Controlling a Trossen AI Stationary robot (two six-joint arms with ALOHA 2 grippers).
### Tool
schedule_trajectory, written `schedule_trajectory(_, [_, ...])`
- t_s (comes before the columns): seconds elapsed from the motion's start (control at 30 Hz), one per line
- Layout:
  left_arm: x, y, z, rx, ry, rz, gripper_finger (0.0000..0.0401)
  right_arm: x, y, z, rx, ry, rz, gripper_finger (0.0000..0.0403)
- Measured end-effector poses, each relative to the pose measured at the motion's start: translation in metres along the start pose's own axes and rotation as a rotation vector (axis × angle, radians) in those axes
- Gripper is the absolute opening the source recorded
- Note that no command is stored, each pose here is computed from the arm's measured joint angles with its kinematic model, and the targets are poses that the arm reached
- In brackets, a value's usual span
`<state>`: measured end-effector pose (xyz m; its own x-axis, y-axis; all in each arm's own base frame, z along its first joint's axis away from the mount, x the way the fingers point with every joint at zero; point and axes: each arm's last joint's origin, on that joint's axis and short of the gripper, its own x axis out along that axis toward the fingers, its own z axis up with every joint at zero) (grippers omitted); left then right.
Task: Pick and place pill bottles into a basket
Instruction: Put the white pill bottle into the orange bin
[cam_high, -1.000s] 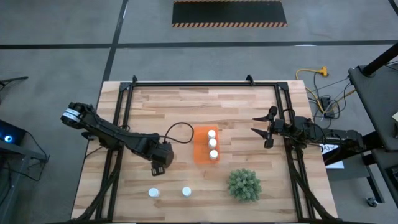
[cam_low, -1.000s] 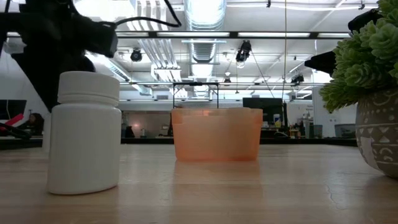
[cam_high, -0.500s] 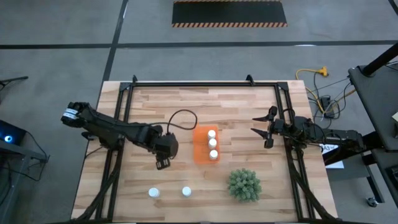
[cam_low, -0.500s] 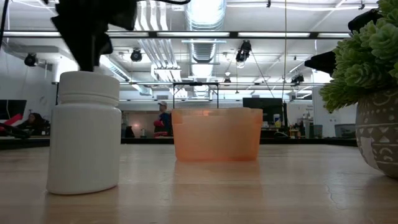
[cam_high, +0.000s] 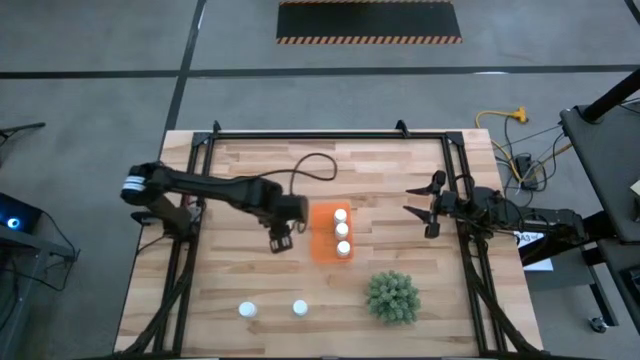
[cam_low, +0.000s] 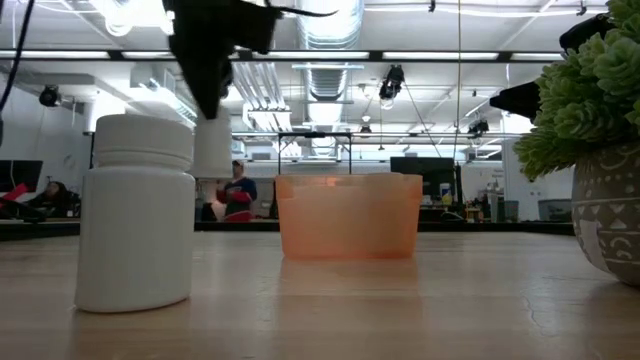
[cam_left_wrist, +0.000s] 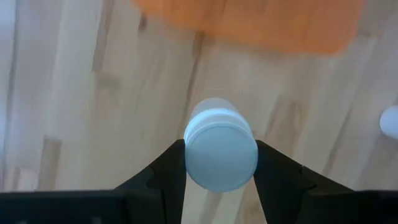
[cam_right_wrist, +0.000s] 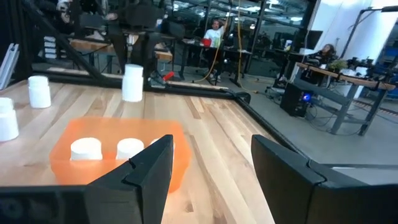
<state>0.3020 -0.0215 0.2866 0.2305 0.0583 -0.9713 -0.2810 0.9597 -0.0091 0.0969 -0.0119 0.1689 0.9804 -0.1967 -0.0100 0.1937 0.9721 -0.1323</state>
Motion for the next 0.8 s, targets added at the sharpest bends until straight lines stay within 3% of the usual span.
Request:
schedule_trajectory(0.3, [-0.004, -0.007, 0.049, 0.112, 0.046, 0.034, 0.0137, 0.0, 0.0, -0.001, -0.002, 0.008, 0.004, 0.0206])
schedule_trajectory(0.53, [-0.017, -0.01, 0.076, 0.143, -0.018, 0.042, 0.0137, 0.0, 0.0, -0.001, -0.003, 0.007, 0.003, 0.0206])
schedule_trajectory(0.8, [-0.001, 0.004, 0.098, 0.163, -0.026, 0.055, 0.0137, 0.0, 0.0, -0.001, -0.001, 0.006, 0.003, 0.0206])
